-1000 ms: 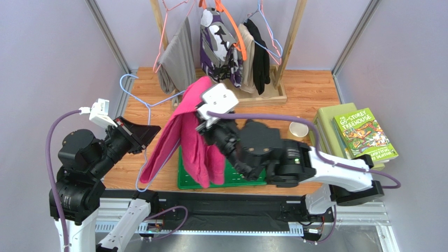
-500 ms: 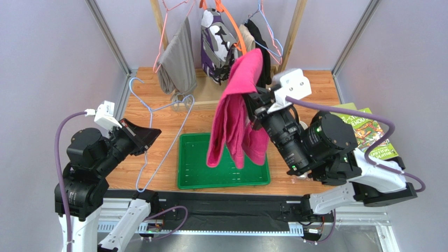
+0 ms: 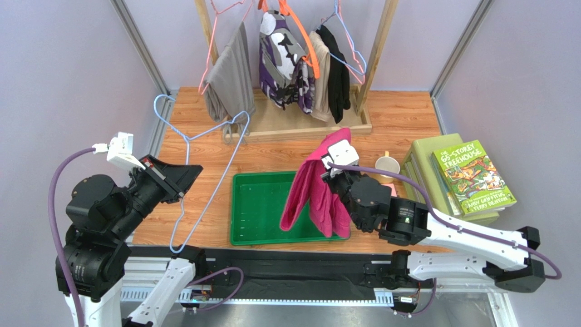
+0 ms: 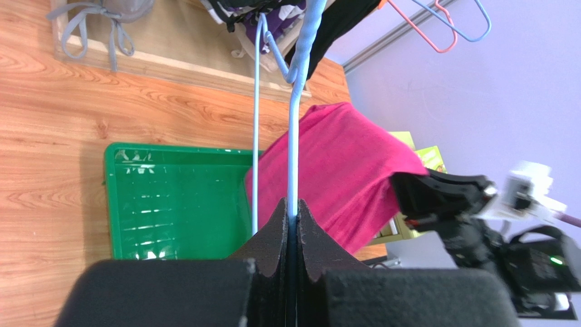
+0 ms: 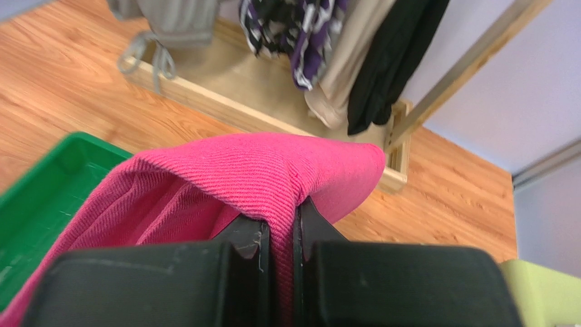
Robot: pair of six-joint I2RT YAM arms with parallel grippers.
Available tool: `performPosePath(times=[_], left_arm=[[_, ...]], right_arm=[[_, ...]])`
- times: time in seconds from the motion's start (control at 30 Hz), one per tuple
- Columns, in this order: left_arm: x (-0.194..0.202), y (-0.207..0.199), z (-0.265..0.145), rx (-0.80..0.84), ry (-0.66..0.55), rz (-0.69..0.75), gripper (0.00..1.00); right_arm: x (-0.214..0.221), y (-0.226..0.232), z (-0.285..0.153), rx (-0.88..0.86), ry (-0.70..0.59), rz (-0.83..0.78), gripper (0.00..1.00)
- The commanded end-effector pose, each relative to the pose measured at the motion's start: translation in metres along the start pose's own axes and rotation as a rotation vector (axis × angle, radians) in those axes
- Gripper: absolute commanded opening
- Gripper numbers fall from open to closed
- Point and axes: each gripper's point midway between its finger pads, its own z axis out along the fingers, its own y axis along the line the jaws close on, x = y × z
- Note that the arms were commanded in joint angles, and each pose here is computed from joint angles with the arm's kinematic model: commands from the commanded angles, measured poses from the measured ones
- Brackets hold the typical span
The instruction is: Remove the trousers from the hanger
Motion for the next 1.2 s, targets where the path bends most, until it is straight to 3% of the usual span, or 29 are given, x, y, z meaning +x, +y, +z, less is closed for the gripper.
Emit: performPosePath(times=[0.0,0.27,0.4,0.63,0.83,1.0,1.17], left_arm=[[-0.003,-0.003,-0.003,0.013,-0.011,0.03,0.0],[-0.002,-0.003,0.0,0.018,-0.002,0.041,0.0],[-0.003,-0.004,0.0,0.026,-0.009,0.054,0.0],[-0.003,-0.006,-0.005,0.036,-0.017,0.065,0.0],[-0.003,-0.004,-0.011,0.026,-0.023,0.075,0.0],[-0.011,-0.006,-0.018,0.01,-0.054,0.093,0.0],[-0.016,-0.008,-0.018,0.007,-0.063,0.094,0.0]], right_arm=[[-0.026,-0.038,-0.006,0.05,-0.129,0.224,0.0],[-0.012,-0.089,-0.03,0.171,-0.149,0.172,0.0],[-0.005,-0.08,-0.025,0.137,-0.121,0.098,0.0],[0.039,0.004,0.036,0.011,0.049,-0.092,0.0],[0.069,0.09,0.082,-0.096,0.148,-0.153,0.0],[0.072,0.165,0.092,-0.198,0.163,-0.151,0.0],[0.079,0.205,0.097,-0.229,0.186,-0.123,0.0]])
